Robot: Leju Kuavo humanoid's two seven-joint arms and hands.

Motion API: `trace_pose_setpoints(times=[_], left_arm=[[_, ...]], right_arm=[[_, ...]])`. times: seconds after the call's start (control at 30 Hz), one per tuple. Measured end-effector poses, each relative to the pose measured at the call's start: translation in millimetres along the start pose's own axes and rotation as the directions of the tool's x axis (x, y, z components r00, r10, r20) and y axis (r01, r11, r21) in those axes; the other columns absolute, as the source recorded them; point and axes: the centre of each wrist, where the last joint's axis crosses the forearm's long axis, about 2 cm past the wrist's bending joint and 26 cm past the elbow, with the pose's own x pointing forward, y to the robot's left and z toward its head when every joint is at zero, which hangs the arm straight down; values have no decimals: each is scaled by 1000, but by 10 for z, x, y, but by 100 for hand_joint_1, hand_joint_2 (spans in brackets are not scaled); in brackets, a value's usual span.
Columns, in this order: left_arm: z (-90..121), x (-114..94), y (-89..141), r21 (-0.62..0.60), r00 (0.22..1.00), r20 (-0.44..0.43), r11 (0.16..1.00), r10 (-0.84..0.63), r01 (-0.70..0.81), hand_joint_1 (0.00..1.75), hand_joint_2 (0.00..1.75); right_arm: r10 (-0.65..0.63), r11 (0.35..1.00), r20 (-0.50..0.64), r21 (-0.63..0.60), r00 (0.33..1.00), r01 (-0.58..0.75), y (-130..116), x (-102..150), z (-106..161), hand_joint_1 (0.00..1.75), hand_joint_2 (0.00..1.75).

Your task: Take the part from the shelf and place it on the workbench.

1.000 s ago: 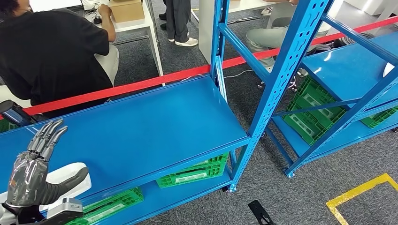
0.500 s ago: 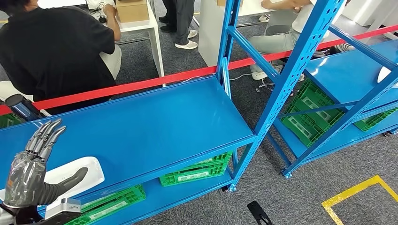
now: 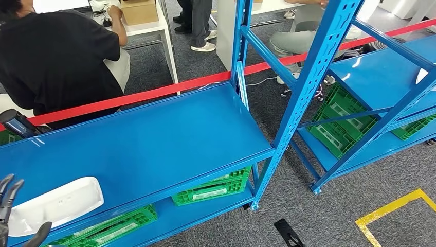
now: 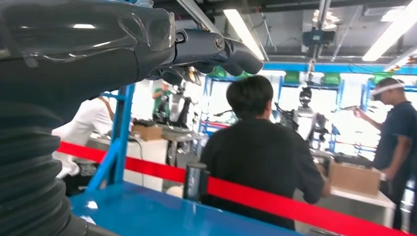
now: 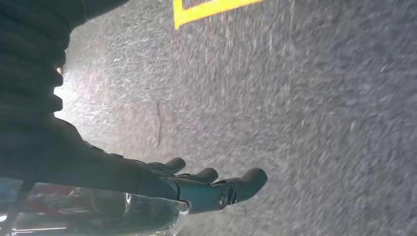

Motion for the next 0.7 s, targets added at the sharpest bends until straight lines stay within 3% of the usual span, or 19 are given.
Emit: trace_pose_setpoints(times=[0.27, 0.7], left_arm=[[48, 3, 63, -51, 999, -37, 999, 6, -8, 0, 175], [260, 0, 254, 1, 996, -68, 998, -60, 60, 0, 175]], right_arm=[[15, 1000, -15, 19, 1000, -15, -7, 54, 38, 0, 0], [44, 997, -14, 56, 999, -43, -25, 5, 114, 0, 0]])
